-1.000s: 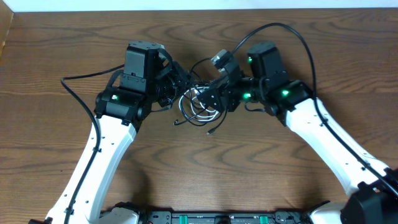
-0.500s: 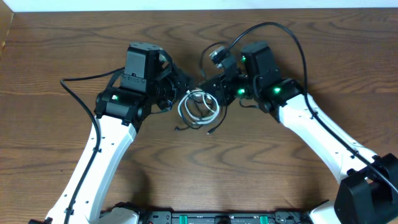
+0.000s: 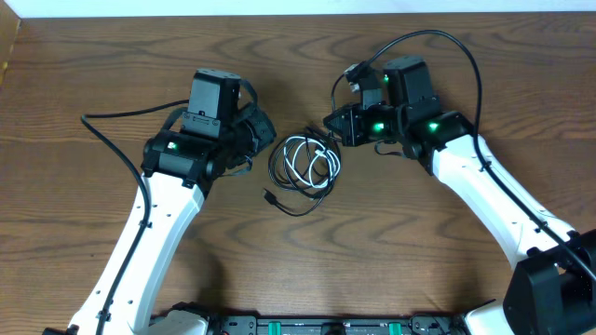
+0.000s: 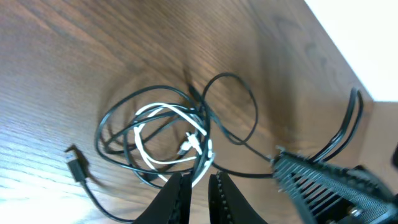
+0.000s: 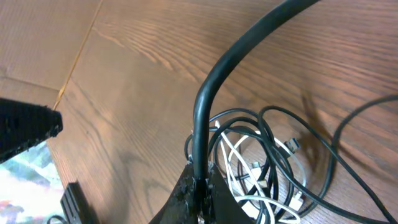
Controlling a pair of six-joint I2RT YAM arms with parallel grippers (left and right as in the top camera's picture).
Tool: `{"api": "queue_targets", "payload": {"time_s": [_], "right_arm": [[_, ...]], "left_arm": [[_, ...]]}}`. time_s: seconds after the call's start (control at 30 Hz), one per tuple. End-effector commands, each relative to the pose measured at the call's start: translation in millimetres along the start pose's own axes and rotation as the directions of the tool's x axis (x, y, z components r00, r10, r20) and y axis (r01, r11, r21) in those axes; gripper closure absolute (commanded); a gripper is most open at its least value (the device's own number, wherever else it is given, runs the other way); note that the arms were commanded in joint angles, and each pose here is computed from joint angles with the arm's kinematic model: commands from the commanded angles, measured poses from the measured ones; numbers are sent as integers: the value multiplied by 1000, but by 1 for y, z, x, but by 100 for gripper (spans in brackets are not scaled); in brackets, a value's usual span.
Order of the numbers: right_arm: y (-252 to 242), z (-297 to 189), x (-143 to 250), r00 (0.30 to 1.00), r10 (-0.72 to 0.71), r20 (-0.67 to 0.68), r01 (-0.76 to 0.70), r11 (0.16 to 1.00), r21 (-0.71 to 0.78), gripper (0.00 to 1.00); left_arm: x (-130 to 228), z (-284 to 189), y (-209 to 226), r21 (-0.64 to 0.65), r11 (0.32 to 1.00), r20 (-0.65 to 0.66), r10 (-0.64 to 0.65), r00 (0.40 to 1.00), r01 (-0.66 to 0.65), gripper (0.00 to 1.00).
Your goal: Untangle cables
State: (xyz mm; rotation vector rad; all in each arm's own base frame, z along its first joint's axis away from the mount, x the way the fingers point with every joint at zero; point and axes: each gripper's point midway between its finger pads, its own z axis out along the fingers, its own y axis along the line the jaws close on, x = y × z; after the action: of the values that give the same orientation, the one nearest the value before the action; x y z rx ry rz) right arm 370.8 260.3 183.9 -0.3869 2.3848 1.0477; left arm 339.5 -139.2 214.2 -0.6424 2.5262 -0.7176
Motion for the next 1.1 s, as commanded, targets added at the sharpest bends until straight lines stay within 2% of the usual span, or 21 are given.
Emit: {"api": "queue_targets", "payload": {"time_s": [0.0, 0.3, 0.47, 0.63, 1.07], "right_arm": [[0, -20, -16, 997, 45, 55, -46, 999, 6, 99], [-27, -33, -12, 988, 150, 43, -152, 987, 58, 99], [-30, -33, -9, 987, 160, 34, -162, 984, 73, 99], [-30, -33, -8, 987, 160, 33, -162, 984, 74, 99], [-30, -33, -8, 987, 155, 31, -157, 985, 75, 99]], "left_arm": [[9, 7, 1, -20, 995, -34, 100, 994, -100, 78], [52, 70, -6, -47, 982, -194, 170, 966, -182, 72], [77, 98, -27, 68, 925, -237, 379, 895, -374, 72], [95, 112, -28, 102, 859, -265, 509, 819, -501, 71], [103, 126, -13, 102, 809, -315, 579, 752, -579, 71]]}}
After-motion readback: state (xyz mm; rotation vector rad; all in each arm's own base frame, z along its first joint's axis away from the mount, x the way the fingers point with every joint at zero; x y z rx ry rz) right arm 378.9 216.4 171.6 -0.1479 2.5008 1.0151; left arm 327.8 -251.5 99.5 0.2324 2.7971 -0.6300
